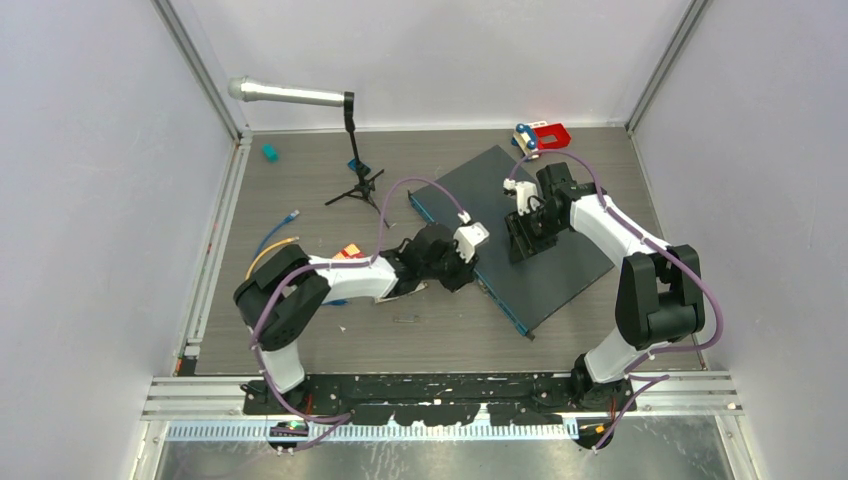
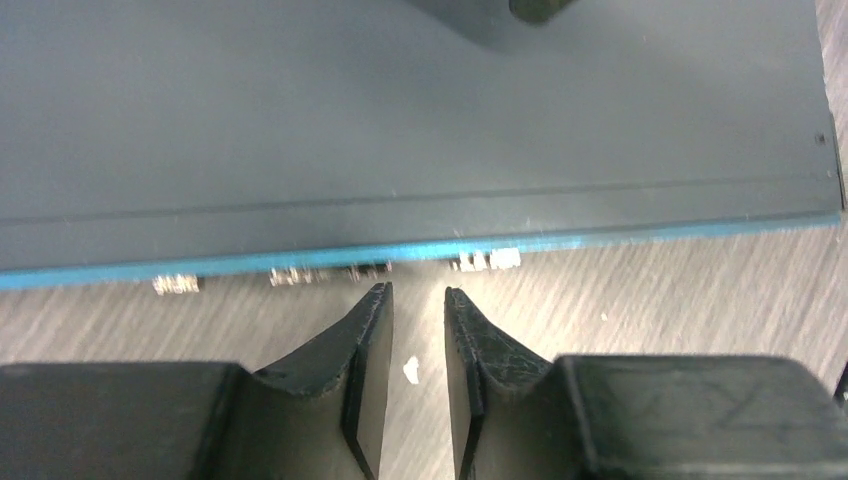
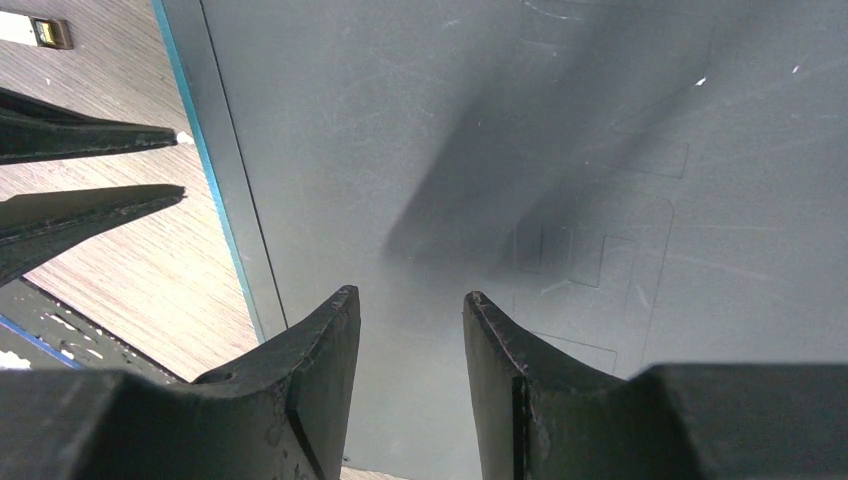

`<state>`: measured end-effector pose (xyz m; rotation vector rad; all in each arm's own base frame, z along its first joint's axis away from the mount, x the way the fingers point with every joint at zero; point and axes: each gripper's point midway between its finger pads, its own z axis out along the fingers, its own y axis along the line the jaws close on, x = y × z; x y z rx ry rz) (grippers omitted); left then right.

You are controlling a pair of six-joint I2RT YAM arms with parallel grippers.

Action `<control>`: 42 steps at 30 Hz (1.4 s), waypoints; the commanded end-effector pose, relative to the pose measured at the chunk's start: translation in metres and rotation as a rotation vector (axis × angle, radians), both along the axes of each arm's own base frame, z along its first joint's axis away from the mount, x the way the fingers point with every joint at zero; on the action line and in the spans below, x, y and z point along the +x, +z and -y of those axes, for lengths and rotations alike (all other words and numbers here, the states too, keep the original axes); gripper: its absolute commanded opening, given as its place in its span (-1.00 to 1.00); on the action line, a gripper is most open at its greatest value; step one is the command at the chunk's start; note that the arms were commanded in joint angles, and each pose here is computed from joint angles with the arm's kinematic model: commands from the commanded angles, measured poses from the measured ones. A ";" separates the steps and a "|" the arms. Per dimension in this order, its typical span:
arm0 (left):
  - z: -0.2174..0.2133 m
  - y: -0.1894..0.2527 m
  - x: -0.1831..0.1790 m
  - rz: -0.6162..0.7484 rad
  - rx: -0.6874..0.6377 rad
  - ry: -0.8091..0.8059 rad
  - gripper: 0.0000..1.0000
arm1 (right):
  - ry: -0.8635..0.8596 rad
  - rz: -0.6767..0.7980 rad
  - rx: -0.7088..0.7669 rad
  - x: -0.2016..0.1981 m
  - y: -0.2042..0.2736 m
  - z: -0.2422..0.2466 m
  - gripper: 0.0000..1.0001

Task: Pull the plug from the switch port
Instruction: Reset both arms

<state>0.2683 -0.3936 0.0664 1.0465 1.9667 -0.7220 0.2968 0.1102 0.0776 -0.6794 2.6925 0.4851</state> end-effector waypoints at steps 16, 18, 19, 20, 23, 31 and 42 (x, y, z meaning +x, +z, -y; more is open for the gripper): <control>-0.153 0.107 0.080 0.212 -0.073 0.305 0.64 | -0.223 0.483 0.009 0.047 0.135 0.031 0.60; -0.182 0.113 0.086 0.225 -0.035 0.373 0.79 | -0.284 0.549 -0.002 0.052 0.157 0.039 0.61; -0.197 0.115 0.088 0.225 -0.023 0.412 0.85 | -0.310 0.571 -0.004 0.054 0.165 0.042 0.62; -0.212 0.118 0.090 0.226 -0.023 0.454 0.91 | -0.335 0.584 -0.002 0.055 0.172 0.044 0.67; -0.254 0.126 0.091 0.231 -0.021 0.579 0.99 | -0.379 0.593 0.010 0.055 0.178 0.046 0.77; -0.345 0.157 0.073 0.345 0.064 0.852 0.99 | -0.518 0.632 0.022 0.052 0.167 0.058 0.87; -0.359 0.192 0.039 0.450 0.020 0.895 0.99 | -0.535 0.794 0.070 0.038 0.186 0.063 0.87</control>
